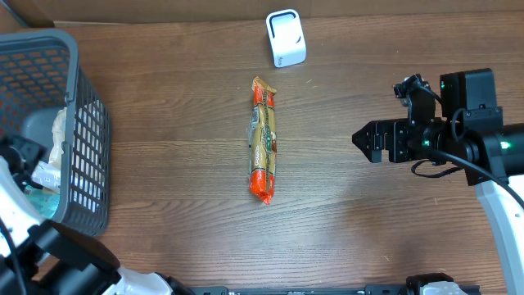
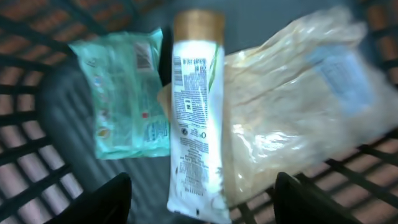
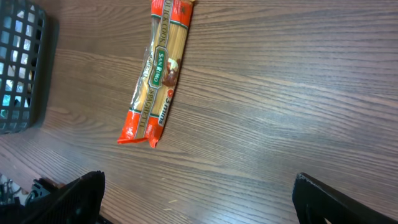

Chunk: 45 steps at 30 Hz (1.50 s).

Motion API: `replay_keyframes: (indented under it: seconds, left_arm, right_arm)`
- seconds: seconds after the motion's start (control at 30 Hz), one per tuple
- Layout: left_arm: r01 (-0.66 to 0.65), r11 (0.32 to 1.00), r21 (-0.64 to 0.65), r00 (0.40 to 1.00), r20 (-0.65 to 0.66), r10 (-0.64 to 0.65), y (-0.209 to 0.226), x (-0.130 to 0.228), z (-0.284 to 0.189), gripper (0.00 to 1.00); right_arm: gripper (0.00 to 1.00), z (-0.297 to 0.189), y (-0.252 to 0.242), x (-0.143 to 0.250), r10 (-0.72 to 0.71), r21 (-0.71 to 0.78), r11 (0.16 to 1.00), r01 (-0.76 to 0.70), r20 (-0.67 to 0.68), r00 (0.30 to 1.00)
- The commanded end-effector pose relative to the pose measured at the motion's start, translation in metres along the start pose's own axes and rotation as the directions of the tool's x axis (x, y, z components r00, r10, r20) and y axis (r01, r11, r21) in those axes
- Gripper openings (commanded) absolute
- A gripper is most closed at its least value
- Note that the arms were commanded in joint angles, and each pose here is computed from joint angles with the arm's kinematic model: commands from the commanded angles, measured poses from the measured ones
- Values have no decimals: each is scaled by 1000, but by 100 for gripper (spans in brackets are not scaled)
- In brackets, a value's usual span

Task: Scan the item barcode
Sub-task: 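Reach into the basket and grasp the white tube with left gripper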

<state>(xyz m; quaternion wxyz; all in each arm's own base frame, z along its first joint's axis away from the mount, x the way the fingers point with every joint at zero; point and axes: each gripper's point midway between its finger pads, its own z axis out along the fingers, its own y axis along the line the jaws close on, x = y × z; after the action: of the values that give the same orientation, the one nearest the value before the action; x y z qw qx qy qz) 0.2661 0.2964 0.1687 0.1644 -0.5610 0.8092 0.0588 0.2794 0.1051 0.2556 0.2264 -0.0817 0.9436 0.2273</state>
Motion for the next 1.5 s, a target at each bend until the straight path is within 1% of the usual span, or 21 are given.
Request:
replay_keyframes:
  seconds: [0.0,0.27,0.47,0.57,0.6,0.63,0.67,0.73,0.77,0.93,1.03,1.1,1.17,1.23,1.37,1.47]
  left_arm:
    - [-29,999,-12,997,-73,28,-2,17,40,63]
    - [-55,996,-64,986,-164,44,-1,32,88,62]
    - [-46,993,-105,971,-237,20,4,46,116,61]
    - [-53,991,-122,960,-279,18,8,55,131,58]
    - [-56,991,-126,957,-289,17,8,57,134,54]
    - [-59,990,-129,954,-300,18,9,60,138,44]
    - [-65,989,-131,950,-310,21,10,62,142,30]
    - [-72,988,-136,945,-326,24,11,66,145,6]
    - [-78,988,-134,944,-329,30,11,66,146,4]
    - [-91,988,-125,944,-327,45,10,64,143,4]
    - [-92,988,-121,943,-328,47,7,58,134,4]
    - [-89,990,-113,946,-320,49,3,48,121,4]
    - [-98,990,-99,951,-304,64,-4,35,104,4]
    - [-119,991,-58,955,-278,98,-15,21,81,4]
    - [-157,988,4,976,-153,156,-37,-9,22,4]
    - [-182,982,59,983,-2,182,-53,-31,-36,4]
  right_arm:
    - [97,-7,1,-7,-22,8,1000,22,29,999]
    - [97,-7,1,-7,-22,7,1000,22,29,999]
    - [97,-7,0,-6,-20,8,1000,20,24,1000]
    - [97,-7,0,-5,-18,8,1000,18,20,1000]
    - [97,-7,0,-5,-18,8,1000,18,19,1000]
    - [97,-7,0,-5,-17,8,1000,17,18,1000]
    - [97,-7,0,-4,-17,8,1000,17,17,1000]
    - [97,-7,0,-4,-15,8,1000,15,15,1000]
    - [97,-7,0,-3,-15,8,1000,15,14,1000]
    - [97,-7,0,-1,-12,9,1000,12,6,1000]
    - [97,-7,0,-2,-12,9,1000,12,7,1000]
    - [97,-7,0,-2,-12,9,1000,12,8,1000]
    - [97,-7,-2,-2,-12,21,1000,12,7,1000]
    - [97,-7,-4,-2,-12,31,999,12,7,1000]
    - [97,-7,-3,-3,-15,30,999,14,13,1000]
    - [97,-7,-3,-3,-14,30,999,13,12,1000]
